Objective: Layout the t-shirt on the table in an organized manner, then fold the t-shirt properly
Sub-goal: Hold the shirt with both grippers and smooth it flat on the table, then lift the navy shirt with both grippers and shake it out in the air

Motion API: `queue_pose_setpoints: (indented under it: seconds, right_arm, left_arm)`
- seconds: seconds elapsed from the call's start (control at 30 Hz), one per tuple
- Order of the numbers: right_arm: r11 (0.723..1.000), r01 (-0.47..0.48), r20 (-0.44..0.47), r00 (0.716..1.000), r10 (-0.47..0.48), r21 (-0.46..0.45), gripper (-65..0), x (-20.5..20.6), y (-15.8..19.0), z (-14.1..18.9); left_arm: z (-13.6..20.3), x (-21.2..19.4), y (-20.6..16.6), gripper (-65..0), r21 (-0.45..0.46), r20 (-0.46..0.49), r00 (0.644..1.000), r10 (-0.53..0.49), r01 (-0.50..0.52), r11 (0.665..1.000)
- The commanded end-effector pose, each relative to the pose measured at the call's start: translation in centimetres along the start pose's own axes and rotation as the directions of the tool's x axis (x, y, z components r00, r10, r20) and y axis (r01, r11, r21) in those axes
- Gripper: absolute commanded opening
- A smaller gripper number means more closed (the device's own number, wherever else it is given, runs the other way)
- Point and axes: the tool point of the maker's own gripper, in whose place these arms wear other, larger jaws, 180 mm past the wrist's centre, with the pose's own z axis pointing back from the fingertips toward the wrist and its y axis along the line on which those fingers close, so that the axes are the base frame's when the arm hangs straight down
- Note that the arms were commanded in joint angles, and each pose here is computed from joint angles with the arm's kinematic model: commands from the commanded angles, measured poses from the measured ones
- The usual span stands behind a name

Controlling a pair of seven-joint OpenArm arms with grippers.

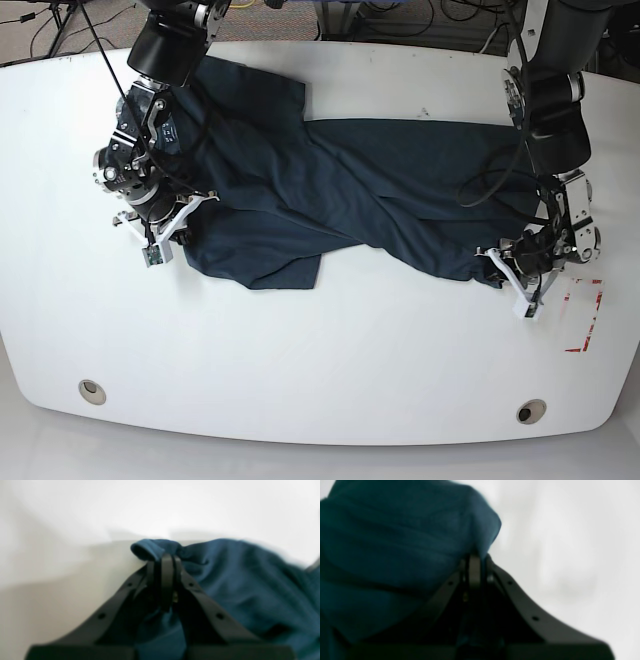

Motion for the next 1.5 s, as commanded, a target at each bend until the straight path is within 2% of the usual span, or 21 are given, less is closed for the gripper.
queue_pose_setpoints:
  seconds: [0.0, 0.4, 0.73, 0.93, 1.2, 1.4, 1.47]
  right_arm:
    - [0.999, -0.040, 0.094, 0.995, 0.043, -0.031, -65.0, 4.0, -0.8, 1.2]
    - [0.970, -0.232, 0.133, 0.961, 0.241, -0.078, -65.0, 10.0, -0.3, 3.1]
    - [0.945, -0.280, 0.171, 0.936, 0.308, -0.171, -65.0, 16.2, -3.2, 4.7]
    - [0.919, -0.300, 0.207, 0.912, 0.355, -0.256, -65.0, 21.4, -5.5, 6.8]
    - [0.863, -0.368, 0.240, 0.855, 0.460, -0.345, -65.0, 28.4, -6.3, 9.7]
    - [0.814, -0.383, 0.281, 0.802, 0.527, -0.436, -65.0, 34.6, -6.8, 13.6]
    - [0.795, -0.384, 0.289, 0.784, 0.549, -0.469, -65.0, 36.4, -7.2, 15.1]
  left_arm:
    - [2.4, 3.9, 0.8, -65.0, 0.052, 0.088, 0.993, -0.074, 0.069, 0.996]
    - [9.1, 9.3, 0.4, -65.0, 0.216, 0.172, 0.945, -0.278, 0.239, 0.946]
    - [16.8, 15.5, 2.1, -65.0, 0.388, 0.269, 0.905, -0.329, 0.210, 0.897]
    - [20.9, 19.3, 1.8, -65.0, 0.463, 0.336, 0.863, -0.377, 0.198, 0.864]
    - [26.4, 23.8, 1.0, -65.0, 0.545, 0.405, 0.805, -0.433, 0.167, 0.821]
    - [30.6, 27.2, 0.2, -65.0, 0.586, 0.474, 0.746, -0.468, 0.129, 0.800]
    - [32.5, 28.1, 0.7, -65.0, 0.613, 0.487, 0.727, -0.485, 0.111, 0.782]
